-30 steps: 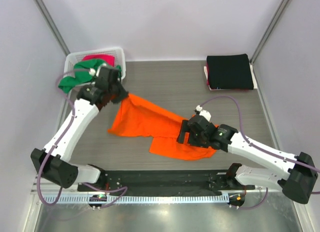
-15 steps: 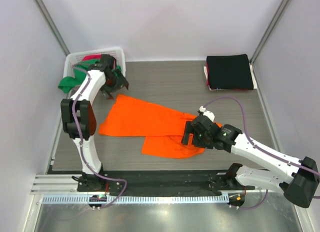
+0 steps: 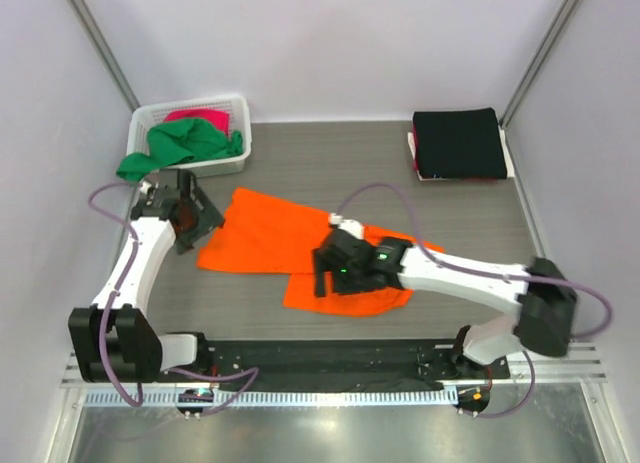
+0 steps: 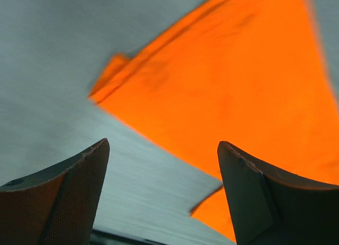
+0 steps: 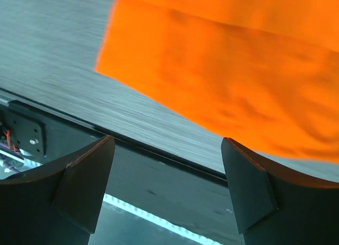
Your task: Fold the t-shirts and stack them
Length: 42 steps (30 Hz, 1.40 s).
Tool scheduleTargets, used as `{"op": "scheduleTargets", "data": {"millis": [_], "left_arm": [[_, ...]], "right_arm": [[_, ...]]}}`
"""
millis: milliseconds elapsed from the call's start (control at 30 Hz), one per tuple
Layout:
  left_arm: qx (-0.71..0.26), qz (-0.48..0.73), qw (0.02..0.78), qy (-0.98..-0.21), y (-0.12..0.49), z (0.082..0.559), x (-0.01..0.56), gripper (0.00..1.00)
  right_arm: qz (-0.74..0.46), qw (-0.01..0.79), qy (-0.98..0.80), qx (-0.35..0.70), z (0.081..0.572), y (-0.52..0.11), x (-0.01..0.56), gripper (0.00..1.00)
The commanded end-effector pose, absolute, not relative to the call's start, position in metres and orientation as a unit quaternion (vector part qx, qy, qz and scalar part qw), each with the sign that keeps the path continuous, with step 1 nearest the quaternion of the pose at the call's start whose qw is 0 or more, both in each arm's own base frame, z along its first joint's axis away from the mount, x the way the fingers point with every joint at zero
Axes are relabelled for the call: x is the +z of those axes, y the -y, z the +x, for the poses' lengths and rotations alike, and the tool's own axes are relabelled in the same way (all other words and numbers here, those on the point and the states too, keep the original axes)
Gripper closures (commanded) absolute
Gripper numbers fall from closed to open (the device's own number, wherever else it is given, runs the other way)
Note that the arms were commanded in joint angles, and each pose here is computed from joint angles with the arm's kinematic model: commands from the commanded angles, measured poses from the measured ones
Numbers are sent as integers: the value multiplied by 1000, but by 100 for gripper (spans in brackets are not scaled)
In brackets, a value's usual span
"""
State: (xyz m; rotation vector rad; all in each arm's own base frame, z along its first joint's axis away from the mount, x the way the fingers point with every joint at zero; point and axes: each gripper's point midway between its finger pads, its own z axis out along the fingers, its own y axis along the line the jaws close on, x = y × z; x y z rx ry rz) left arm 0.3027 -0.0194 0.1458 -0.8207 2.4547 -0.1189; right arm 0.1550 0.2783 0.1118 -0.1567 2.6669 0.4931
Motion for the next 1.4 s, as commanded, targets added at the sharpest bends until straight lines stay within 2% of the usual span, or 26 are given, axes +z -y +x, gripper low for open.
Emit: {"op": "scheduleTargets", "data": {"millis": [0, 100, 333, 433, 567, 600, 667, 733, 800, 867, 933, 967, 1033, 1067, 1100, 1167, 1333, 1367], "left_arm": [[-50, -347, 270, -897, -1, 281, 129, 17], [-31, -350, 276, -895, -15, 255, 126, 16], [-41, -361, 277, -890, -17, 244, 130, 16], [-36, -390, 264, -881, -20, 240, 118, 16], [-66, -426, 275, -859, -17, 252, 100, 22], [-65, -431, 271, -858, -17, 251, 91, 24], [-61, -447, 278, -848, -21, 259, 82, 27], [-54, -455, 263, -849, -23, 262, 65, 32], [-50, -462, 259, -847, -25, 273, 51, 40], [-54, -464, 264, -844, -27, 285, 46, 51], [-53, -469, 252, -845, -27, 291, 36, 60], [-57, -469, 261, -842, -28, 300, 40, 71], [-64, -469, 262, -841, -27, 310, 42, 81], [-72, -466, 271, -839, -26, 319, 51, 95], [-77, -463, 278, -838, -26, 324, 60, 100], [-82, -457, 282, -840, -25, 323, 81, 100], [-116, -407, 375, -825, -23, 338, 211, 100], [-109, -405, 359, -834, -21, 326, 221, 100]], "right_arm": [[-97, 223, -952, 188, 166, -342, 114, 12], [-130, 206, -958, 152, 167, -373, 92, 13], [-167, 188, -962, 105, 171, -413, 50, 16], [-172, 183, -965, 80, 172, -415, 30, 23], [-176, 176, -968, 17, 168, -393, 7, 44], [-179, 174, -968, 6, 167, -386, 3, 57], [-184, 176, -967, -13, 164, -377, -1, 71], [-186, 173, -967, -23, 159, -366, -3, 84], [-187, 174, -966, -34, 156, -354, -4, 92], [-180, 187, -965, -24, 156, -349, 13, 99], [-170, 208, -963, -17, 157, -337, 33, 99], [-164, 215, -963, -19, 157, -330, 43, 99], [-154, 239, -958, -36, 161, -311, 58, 99], [-140, 254, -957, -24, 161, -300, 82, 99], [-130, 271, -953, -35, 166, -287, 91, 99], [-104, 301, -948, -27, 167, -260, 131, 99], [-8, 392, -920, -15, 186, -179, 232, 99], [1, 398, -917, -27, 185, -156, 248, 99]]}}
